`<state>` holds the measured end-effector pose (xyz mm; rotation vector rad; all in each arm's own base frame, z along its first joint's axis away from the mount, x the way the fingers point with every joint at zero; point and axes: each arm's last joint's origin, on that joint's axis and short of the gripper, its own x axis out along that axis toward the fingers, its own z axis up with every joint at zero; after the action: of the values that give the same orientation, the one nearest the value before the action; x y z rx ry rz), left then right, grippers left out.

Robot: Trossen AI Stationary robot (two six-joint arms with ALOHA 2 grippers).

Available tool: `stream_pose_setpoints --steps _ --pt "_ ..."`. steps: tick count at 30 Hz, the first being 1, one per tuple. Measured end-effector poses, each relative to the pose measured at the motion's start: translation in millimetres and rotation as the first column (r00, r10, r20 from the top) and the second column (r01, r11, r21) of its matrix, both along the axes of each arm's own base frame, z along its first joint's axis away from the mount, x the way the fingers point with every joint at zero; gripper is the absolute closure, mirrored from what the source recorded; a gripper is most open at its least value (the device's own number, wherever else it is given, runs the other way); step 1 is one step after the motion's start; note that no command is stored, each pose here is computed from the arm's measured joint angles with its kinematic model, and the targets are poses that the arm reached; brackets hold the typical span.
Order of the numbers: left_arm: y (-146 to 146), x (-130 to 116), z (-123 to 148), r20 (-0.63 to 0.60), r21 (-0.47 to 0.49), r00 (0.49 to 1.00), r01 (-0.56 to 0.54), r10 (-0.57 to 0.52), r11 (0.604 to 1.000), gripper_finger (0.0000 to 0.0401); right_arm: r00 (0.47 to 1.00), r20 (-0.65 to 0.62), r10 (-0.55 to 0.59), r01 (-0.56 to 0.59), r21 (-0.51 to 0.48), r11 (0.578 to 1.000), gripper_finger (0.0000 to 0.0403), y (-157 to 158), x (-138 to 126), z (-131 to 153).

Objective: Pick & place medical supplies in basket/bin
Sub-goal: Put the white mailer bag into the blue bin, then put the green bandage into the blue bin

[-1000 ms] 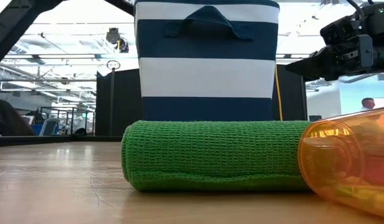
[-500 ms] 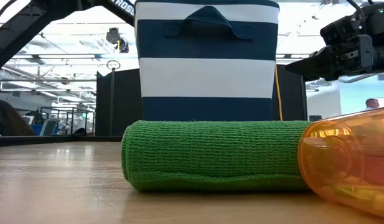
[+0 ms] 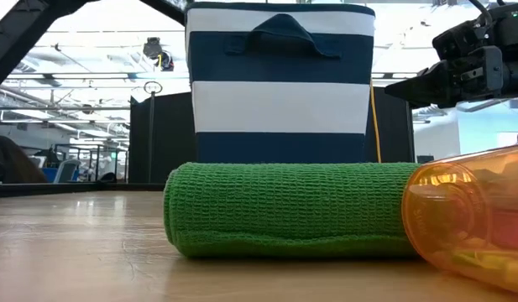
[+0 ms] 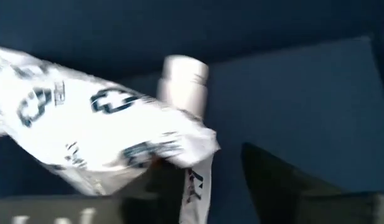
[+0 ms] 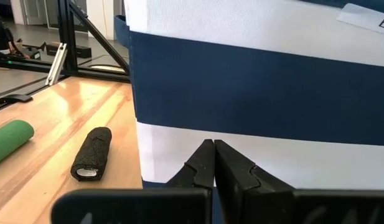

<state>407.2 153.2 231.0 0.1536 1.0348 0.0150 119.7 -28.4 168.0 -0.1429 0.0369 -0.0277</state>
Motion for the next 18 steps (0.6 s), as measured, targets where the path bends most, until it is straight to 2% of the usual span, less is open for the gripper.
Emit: stream_pose_setpoints --steps 5,9,14,16,18 --pt "-18 -16 61 0.137 0.131 0.99 -0.012 -0.006 0.991 0.0173 1.0 -0.001 0.0 0.0 -0.019 1.0 0.0403 0 0 0" --pt "-48 -49 124 0.277 0.155 0.954 0.073 -0.115 0.985 0.016 1.0 0.0 0.001 -0.001 -0.024 1.0 0.0403 0 0 0" --pt "-96 -117 201 0.463 0.196 0.852 0.172 -0.246 0.965 0.0202 1.0 0.0 0.0 0.0 -0.024 1.0 0.0403 0 0 0" --pt "-111 -146 220 0.502 0.187 0.829 0.175 -0.247 0.967 0.0235 1.0 0.004 0.001 -0.001 -0.025 1.0 0.0403 0 0 0" --pt "-122 -172 230 0.506 0.148 0.83 0.184 -0.234 0.972 0.0276 1.0 0.009 0.0 0.0 -0.027 1.0 0.0403 0 0 1"
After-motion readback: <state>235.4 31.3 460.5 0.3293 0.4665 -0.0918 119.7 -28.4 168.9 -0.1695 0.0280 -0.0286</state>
